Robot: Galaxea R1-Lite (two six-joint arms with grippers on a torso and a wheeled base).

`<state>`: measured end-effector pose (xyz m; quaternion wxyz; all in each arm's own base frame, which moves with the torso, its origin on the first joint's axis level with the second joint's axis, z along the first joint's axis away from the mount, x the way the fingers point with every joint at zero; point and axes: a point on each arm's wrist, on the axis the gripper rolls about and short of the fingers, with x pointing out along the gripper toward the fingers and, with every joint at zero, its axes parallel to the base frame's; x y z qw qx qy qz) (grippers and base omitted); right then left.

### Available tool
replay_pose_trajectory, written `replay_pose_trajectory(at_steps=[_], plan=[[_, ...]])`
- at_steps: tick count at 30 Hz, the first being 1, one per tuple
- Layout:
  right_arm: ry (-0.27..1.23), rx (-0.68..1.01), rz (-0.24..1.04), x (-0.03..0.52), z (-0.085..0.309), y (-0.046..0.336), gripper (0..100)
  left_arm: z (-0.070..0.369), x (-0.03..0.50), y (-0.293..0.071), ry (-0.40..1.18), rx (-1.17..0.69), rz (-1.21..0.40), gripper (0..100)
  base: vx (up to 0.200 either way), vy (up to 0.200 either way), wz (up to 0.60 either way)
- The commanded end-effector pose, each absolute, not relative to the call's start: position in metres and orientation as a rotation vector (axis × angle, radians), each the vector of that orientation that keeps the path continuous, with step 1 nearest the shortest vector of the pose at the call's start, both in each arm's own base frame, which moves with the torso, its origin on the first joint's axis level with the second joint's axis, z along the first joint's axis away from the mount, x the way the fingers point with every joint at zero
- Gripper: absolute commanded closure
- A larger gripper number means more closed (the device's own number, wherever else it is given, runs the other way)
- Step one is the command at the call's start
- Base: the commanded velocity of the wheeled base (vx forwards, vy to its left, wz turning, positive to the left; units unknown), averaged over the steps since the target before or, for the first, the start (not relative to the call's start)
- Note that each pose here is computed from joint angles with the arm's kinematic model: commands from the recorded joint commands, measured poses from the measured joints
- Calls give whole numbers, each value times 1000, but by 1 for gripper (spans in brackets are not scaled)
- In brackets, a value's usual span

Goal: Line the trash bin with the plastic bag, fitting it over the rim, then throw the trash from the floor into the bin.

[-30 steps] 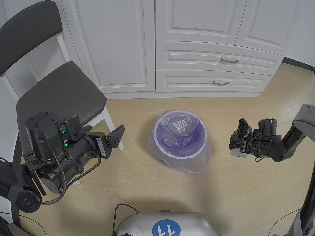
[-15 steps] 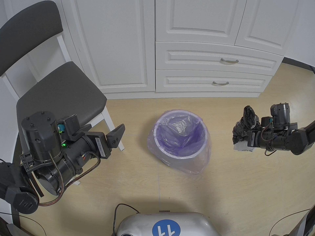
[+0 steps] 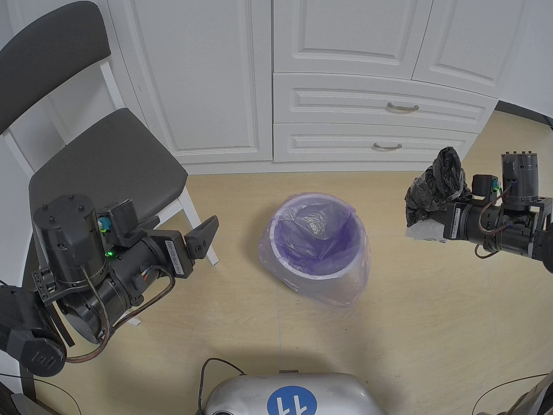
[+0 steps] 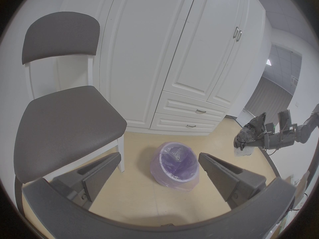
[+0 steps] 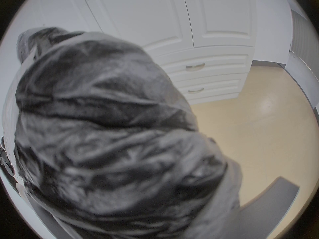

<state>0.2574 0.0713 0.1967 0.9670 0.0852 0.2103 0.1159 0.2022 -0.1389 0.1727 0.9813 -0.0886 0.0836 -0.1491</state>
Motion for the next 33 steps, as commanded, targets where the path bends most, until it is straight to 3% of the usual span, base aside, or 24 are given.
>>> replay_pose_trajectory(at_steps=[1, 16, 33], plan=[[358, 177, 262, 241, 213, 88, 100, 173, 202, -139, 166, -180, -301, 0, 0, 0, 0], [331, 248, 340, 242, 195, 140, 100, 173, 202, -139, 165, -180, -299, 0, 0, 0, 0], [256, 319, 360, 258, 188, 154, 100, 173, 193, -136, 156, -163, -325, 0, 0, 0, 0]])
